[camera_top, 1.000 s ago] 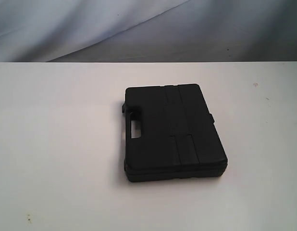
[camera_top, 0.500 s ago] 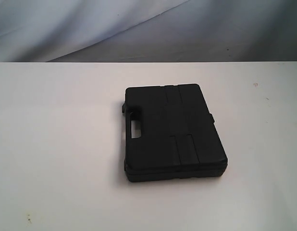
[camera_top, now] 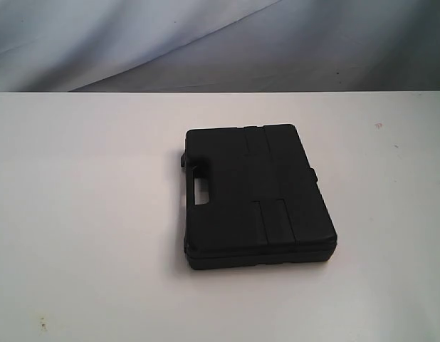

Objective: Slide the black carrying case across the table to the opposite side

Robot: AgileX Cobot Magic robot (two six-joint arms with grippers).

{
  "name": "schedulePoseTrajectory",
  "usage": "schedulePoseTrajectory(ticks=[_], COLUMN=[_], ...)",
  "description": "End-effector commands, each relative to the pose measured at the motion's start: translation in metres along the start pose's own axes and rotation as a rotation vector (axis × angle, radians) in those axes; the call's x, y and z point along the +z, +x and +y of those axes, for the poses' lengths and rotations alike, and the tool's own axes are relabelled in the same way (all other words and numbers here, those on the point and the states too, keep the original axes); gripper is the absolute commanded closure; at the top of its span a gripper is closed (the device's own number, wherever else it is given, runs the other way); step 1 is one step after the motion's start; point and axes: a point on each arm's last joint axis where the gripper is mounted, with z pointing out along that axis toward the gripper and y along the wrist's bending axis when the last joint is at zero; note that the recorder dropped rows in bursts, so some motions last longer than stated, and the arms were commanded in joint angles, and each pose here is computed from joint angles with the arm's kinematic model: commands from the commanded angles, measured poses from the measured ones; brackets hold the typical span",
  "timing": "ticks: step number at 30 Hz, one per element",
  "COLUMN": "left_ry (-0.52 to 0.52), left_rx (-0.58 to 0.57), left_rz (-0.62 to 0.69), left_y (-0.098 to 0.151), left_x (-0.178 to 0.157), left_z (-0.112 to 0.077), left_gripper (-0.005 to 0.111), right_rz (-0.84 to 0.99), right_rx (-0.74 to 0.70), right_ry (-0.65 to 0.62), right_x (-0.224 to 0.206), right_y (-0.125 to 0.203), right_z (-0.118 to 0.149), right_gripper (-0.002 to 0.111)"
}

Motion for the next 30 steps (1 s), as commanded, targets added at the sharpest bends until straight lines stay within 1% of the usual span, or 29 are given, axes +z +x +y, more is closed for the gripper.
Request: schedulePoseTrajectory(ticks=[1,4,10,15,22,25,30], left_ry=[-0.003,-0.003,-0.003,-0.003,-0.003,-0.003,-0.003], left_rx=[0.003,0.003,0.003,0.003,0.003,0.003,0.003], left_rz=[-0.012,-0.012,-0.012,-0.012,-0.012,-0.012,-0.012], left_y=[0.000,0.000,0.000,0.000,0.000,0.000,0.000], left_x=[0.000,0.000,0.000,0.000,0.000,0.000,0.000], left_z=[0.000,0.000,0.000,0.000,0.000,0.000,0.000], left_gripper=[0.107,0.107,0.107,0.107,0.107,0.107,0.107], right_rz=[0.013,0.022,0.069,0.124,0.129,0.129,0.128], right_rx=[0.004,0.169,0.179,0.254,0.327,0.387,0.396], right_ry=[0.020,0.021,0.032,0.022,0.012,0.003,0.002], right_x=[0.000,0.000,-0.001,-0.001,-0.001,-0.001,-0.001], right_y=[0.002,0.003,0.008,0.012,0.013,0.012,0.012], right_z=[-0.002,-0.002,-0.002,0.000,0.001,0.002,0.002], right_gripper=[0.108,0.108,0.108,0.108,0.108,0.108,0.108])
